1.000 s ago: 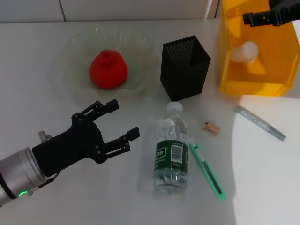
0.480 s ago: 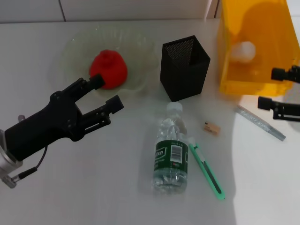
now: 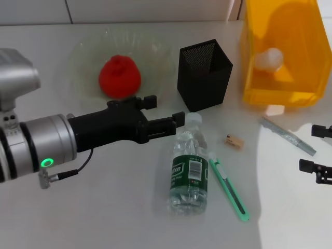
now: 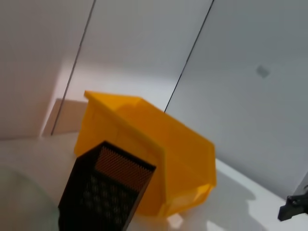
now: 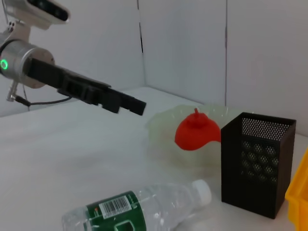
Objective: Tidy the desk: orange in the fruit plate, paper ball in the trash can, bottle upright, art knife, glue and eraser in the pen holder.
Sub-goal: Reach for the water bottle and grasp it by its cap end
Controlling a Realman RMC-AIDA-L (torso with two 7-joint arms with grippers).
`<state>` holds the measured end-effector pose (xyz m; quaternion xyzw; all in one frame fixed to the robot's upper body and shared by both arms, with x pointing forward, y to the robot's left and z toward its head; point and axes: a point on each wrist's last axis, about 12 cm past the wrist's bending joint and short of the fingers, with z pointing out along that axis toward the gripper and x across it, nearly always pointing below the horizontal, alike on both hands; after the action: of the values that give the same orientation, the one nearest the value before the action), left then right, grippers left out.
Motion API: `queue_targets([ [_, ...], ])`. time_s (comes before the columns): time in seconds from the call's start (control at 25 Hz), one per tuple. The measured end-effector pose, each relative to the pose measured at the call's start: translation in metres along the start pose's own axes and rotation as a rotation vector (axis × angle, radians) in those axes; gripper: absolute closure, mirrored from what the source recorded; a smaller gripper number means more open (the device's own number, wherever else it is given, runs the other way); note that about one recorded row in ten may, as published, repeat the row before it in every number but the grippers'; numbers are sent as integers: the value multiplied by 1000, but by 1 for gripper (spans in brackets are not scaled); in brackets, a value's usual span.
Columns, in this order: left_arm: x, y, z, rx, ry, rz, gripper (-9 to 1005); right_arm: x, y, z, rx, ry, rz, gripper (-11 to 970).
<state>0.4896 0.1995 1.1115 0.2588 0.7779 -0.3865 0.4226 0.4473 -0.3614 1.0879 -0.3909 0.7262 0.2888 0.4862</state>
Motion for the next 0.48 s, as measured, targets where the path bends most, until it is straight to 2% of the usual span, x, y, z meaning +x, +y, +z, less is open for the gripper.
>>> queue_targets([
  [0.04,0,0,0,0,0,0,133,0,0,0,0,0,0,120],
  [0.16,-10,-8,19,-72,116,9,133,1,0,-2,4,4,-2,120],
  [0.28,-15,-16,31,-89,166,22,133,4,-2,-5,20,16,8,120],
  [0.44,-24,-26,53,-109,241,43,133,6,-2,-5,19,24,13,120],
  [0.48,-29,-29,64,-143,283,60,133,6,-2,-5,20,27,14,120],
])
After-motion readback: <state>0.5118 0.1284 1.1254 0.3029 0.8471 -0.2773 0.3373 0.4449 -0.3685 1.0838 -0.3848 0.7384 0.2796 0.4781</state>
